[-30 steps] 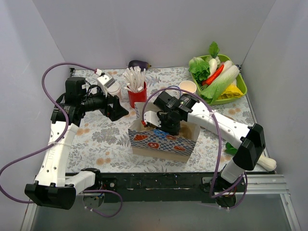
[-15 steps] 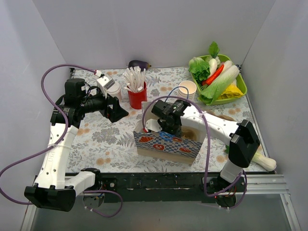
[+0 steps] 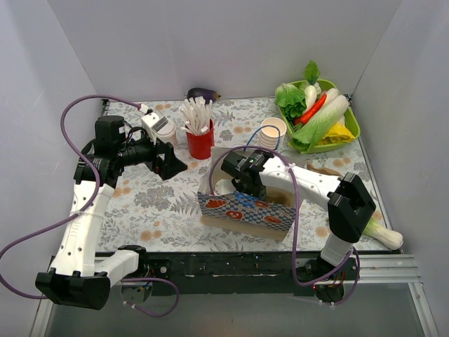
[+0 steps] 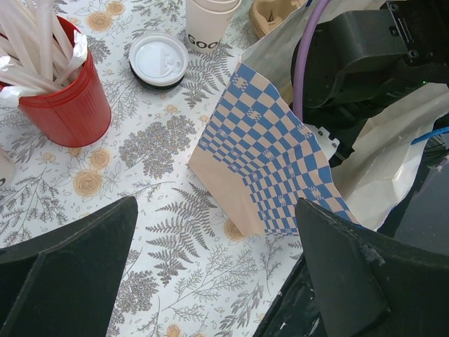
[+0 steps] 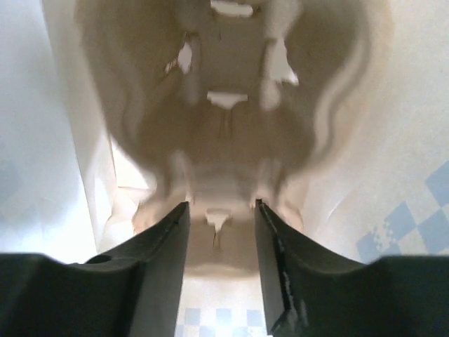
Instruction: Pack the takeout coffee
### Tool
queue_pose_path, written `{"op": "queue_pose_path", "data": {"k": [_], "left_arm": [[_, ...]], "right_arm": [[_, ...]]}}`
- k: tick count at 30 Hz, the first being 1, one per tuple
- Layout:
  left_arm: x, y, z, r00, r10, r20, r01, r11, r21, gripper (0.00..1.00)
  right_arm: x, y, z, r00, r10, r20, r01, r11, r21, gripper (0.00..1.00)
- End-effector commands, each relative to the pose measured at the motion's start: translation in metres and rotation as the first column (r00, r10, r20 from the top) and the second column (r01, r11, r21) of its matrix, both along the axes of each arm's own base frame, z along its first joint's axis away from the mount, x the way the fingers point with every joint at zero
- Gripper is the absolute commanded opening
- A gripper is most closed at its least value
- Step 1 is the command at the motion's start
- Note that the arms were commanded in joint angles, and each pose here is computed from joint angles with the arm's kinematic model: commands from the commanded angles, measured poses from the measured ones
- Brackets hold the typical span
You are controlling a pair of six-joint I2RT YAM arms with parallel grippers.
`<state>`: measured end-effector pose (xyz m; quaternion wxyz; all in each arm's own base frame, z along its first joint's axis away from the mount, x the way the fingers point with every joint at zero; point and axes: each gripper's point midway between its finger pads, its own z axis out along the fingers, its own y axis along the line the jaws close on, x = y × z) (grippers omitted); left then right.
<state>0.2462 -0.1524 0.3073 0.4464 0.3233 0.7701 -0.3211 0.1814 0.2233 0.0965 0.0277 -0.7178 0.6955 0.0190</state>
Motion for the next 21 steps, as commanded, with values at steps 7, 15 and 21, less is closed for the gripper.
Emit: {"op": "queue_pose_path", "data": {"k": [7,15,21], "left_arm": [[-0.003,-0.008,0.015,0.996,-0.065,0.052,0.067,0.997,-0.04,0.97],[0.018,-0.025,0.048,0.986,-0.124,0.109,0.139,0.981,-0.139,0.97],[0.046,-0.038,0.072,0.974,-0.175,0.146,0.203,0.957,-0.208,0.96]], "right_arm": [[0.007,0.025,0.065,0.999,-0.027,0.032,0.024,0.994,0.107,0.94],[0.014,0.025,0.112,0.991,-0.049,0.127,0.023,0.979,0.201,0.97],[0.036,0.036,0.157,0.925,-0.044,0.378,-0.124,0.904,0.408,0.98]]}}
